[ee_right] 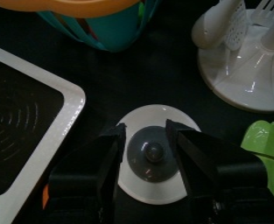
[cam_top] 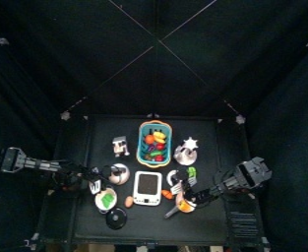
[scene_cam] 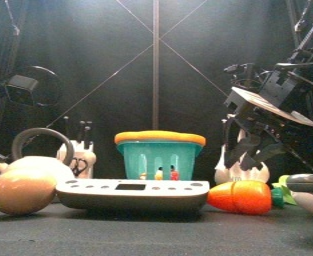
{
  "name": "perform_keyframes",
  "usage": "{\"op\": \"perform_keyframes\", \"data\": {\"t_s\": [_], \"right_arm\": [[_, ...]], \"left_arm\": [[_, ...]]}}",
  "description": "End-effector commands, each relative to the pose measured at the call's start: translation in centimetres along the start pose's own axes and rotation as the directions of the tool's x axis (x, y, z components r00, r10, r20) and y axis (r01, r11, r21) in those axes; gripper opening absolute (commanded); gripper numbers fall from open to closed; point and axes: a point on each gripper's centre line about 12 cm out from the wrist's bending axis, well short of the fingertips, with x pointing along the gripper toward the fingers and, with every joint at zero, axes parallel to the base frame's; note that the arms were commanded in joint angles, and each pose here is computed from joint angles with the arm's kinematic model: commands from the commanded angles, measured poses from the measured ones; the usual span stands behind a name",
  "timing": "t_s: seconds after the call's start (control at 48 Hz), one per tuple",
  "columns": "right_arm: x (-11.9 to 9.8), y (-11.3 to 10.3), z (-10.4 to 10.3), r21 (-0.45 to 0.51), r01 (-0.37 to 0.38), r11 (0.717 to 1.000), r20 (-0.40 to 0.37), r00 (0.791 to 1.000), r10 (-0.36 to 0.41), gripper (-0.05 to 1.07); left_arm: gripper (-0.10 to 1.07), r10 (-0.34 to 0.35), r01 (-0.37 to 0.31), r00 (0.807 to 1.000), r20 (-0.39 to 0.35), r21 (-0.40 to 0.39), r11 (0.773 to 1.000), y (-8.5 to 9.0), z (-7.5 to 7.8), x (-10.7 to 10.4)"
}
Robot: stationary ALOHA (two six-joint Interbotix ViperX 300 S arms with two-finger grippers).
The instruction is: Grab pot
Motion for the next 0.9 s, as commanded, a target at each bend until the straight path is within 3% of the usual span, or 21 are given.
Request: {"op": "perform_keyframes", "data": {"t_s": [0.0, 0.271, 0.562, 0.875], "right_arm": [[-0.3, 0.4, 0.6, 0.020, -0.014, 1.000, 0.008, 1.000, 0.014, 0.79], [-0.3, 0.4, 0.7, 0.021, -0.016, 1.000, 0.007, 1.000, 0.016, 0.79], [-0.2, 0.4, 0.6, 0.016, -0.012, 1.000, 0.008, 1.000, 0.012, 0.79], [-0.2, 0.3, 0.5, 0.012, -0.010, 1.000, 0.008, 1.000, 0.010, 0.79]], "left_arm": [[0.56, -0.006, 0.006, 1.000, 0.013, 0.009, 1.000, -0.4, 0.9, -0.4], [0.56, -0.019, 0.017, 0.999, 0.031, 0.044, 0.999, -1.1, 1.9, -1.7], [0.55, -0.034, 0.023, 0.993, 0.109, 0.101, 0.995, -1.7, 3.0, -3.7], [0.56, -0.037, 0.026, 0.993, 0.108, 0.096, 0.995, -1.8, 3.3, -4.1]]}}
